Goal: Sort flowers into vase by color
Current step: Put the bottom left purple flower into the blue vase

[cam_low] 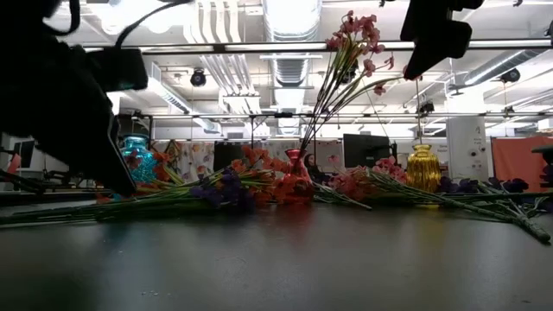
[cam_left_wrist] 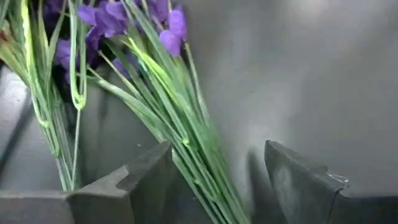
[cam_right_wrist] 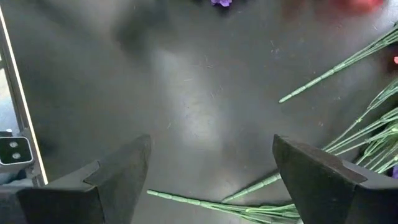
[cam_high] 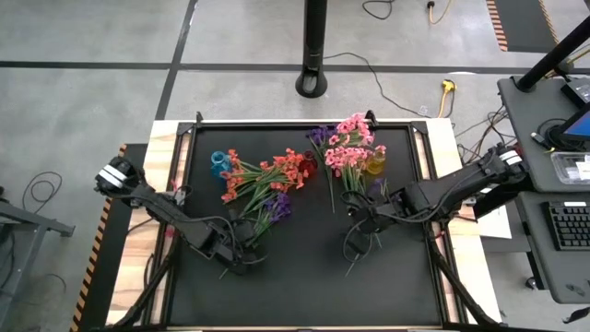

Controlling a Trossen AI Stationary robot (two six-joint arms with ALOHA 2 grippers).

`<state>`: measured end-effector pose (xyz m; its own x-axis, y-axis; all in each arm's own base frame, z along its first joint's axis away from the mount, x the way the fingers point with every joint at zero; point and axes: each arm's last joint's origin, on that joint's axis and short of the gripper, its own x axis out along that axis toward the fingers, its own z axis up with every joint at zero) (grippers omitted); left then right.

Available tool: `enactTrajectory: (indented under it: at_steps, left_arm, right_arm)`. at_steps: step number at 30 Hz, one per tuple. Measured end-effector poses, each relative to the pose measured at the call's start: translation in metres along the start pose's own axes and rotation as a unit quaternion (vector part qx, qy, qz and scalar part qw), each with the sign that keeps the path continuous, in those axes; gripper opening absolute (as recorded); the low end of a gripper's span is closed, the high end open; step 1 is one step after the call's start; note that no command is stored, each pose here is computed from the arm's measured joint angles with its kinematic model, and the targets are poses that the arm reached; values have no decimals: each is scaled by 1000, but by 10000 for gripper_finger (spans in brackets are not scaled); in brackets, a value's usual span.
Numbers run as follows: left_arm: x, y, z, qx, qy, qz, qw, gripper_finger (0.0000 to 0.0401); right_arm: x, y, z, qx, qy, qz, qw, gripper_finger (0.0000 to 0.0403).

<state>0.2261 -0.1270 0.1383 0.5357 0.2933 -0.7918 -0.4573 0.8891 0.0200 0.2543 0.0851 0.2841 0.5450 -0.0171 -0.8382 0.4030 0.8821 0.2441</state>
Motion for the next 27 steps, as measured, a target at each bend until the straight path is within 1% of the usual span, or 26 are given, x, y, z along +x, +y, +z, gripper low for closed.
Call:
enactTrajectory:
  at_steps: [5,9,13,19,20,22,25,27]
  left_arm:
    - [16,-1,-9,-11,9,32,999,236]
    - [22,-3,-12,-26,8,41,999,206]
    - [22,-6,-12,-32,12,31,999,147]
    - [17,-3,-10,-35,20,21,999,32]
    - [15,-3,-9,-37,21,17,999,18]
    - [12,-3,-8,-39,28,4,999,10]
    - [3,-2,-3,-40,30,-20,999,17]
    - [-5,-1,2,-36,27,-39,998,15]
  right_arm:
    - [0,0,0,-9,0,0,1000,327]
    - [0,0,0,-12,-1,0,1000,327]
    - [0,0,0,-13,-3,-2,1000,327]
    - [0,0,0,-14,-3,-3,1000,327]
    - [0,0,0,-14,-3,-3,1000,327]
    - [0,0,0,-15,-3,-3,1000,327]
    - [0,0,0,-18,-3,-3,1000,327]
    - [0,0,0,-20,-3,-3,1000,327]
